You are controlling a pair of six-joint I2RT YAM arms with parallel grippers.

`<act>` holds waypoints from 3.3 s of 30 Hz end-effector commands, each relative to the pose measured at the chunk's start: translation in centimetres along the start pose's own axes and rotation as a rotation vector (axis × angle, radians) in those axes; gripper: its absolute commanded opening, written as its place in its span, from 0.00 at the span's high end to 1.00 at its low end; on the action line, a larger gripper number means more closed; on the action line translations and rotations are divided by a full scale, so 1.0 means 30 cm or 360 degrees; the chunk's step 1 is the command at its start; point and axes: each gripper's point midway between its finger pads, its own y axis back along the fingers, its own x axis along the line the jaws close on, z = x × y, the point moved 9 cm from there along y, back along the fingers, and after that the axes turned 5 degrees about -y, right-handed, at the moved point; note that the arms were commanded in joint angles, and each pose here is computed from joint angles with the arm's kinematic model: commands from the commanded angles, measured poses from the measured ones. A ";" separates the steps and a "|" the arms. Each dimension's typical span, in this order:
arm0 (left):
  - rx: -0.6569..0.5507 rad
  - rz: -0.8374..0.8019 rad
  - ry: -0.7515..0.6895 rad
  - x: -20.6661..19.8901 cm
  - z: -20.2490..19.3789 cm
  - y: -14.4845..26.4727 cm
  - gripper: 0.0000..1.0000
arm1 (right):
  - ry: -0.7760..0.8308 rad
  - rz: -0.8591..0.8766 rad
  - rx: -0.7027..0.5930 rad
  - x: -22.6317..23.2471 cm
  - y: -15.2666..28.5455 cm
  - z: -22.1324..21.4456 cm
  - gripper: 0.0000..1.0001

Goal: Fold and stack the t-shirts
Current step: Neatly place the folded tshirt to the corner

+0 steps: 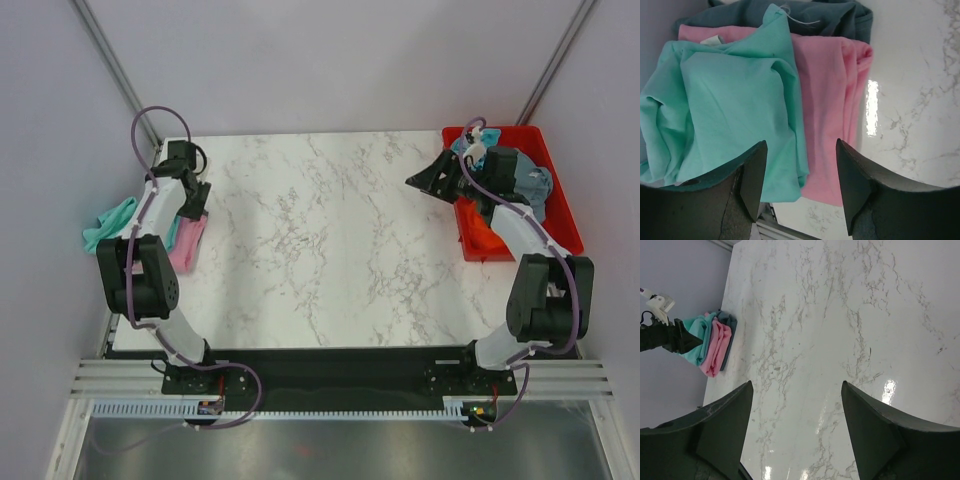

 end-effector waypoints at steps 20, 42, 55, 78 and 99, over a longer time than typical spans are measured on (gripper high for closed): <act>0.0166 0.0265 -0.0107 0.102 0.001 -0.134 0.51 | -0.0011 0.0129 -0.0050 -0.015 -0.084 0.099 0.21; 0.0115 0.0182 -0.0057 0.089 0.002 -0.086 0.49 | 0.0000 0.0138 -0.0070 -0.001 -0.068 0.091 0.21; 0.0206 0.0115 -0.0095 0.050 -0.028 -0.143 0.46 | -0.0013 0.0139 -0.0069 -0.013 -0.079 0.095 0.21; 0.0185 0.0070 -0.0125 0.035 -0.043 -0.100 0.98 | -0.0048 0.0156 -0.0069 -0.023 -0.097 0.099 0.21; 0.0122 0.0044 -0.0153 -0.027 -0.010 -0.055 0.67 | -0.0045 0.0146 -0.0088 -0.016 -0.083 0.088 0.21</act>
